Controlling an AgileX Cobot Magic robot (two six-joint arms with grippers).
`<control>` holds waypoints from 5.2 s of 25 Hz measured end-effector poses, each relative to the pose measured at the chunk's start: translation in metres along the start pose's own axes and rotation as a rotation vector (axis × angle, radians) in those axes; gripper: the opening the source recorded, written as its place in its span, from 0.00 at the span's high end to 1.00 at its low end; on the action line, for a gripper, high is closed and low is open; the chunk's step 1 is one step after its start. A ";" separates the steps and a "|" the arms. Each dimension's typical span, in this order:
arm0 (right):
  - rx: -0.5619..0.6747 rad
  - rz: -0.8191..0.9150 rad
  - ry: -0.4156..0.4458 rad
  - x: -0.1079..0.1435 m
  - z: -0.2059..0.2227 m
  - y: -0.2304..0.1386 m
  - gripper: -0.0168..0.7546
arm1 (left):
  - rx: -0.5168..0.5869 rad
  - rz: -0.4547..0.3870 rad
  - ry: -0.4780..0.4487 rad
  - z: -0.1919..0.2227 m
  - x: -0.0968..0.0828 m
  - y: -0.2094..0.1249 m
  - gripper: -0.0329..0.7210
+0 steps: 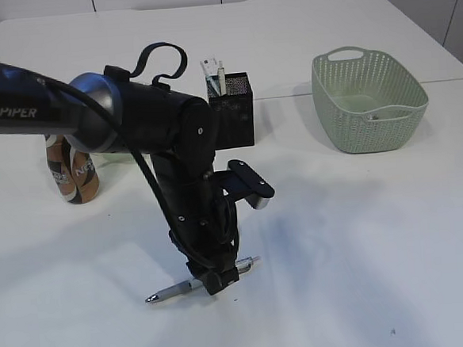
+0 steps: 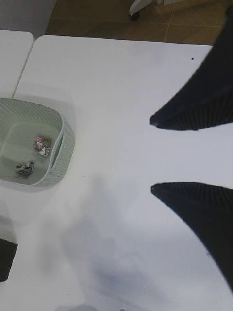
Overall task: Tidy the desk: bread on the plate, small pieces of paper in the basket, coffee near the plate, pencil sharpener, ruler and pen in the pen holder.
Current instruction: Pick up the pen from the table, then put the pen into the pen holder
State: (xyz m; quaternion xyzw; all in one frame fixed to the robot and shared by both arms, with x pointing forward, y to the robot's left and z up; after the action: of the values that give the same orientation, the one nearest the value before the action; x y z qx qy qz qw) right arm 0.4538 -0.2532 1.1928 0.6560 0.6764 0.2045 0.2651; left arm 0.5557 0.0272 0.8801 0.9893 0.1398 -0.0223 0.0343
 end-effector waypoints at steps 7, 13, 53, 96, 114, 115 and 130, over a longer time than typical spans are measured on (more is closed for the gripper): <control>-0.007 -0.007 -0.021 -0.002 0.000 0.001 0.59 | 0.031 0.025 0.021 0.005 0.004 0.000 0.84; -0.008 -0.009 -0.025 -0.003 0.000 0.001 0.59 | 0.042 0.025 0.015 0.007 0.004 -0.001 0.87; -0.031 -0.001 -0.023 -0.006 -0.008 -0.001 0.59 | -0.639 -0.110 0.425 -0.192 0.020 0.016 0.88; -0.092 0.006 -0.052 -0.016 -0.026 -0.006 0.59 | -1.291 -0.446 0.870 -0.126 0.109 0.021 0.88; -0.095 0.005 -0.060 -0.017 -0.026 -0.006 0.59 | -1.250 -0.463 0.834 -0.090 0.145 0.046 0.88; -0.095 0.005 -0.061 -0.017 -0.026 -0.006 0.59 | -1.252 -0.468 0.833 -0.090 0.147 0.046 0.88; -0.099 0.002 -0.074 -0.018 -0.026 -0.005 0.59 | -1.195 -0.515 0.777 -0.069 0.161 0.042 0.88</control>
State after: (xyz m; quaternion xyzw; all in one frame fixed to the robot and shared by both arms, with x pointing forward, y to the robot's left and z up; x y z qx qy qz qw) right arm 0.4332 -0.2697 1.2115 0.6500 0.6545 0.2135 0.3218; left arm 0.7244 0.0366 0.9427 0.6753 0.3570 0.4000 0.5066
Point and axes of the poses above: a point on each arm's last joint axis where the gripper is mounted, z pointing out along that axis toward the gripper, x along the wrist's bending axis when the last joint is at zero, y = z × x, the point moved 1 cm from there along z, pointing out along that axis toward the gripper, and after that the axes turned 15 degrees about z, right-handed, at the moved point
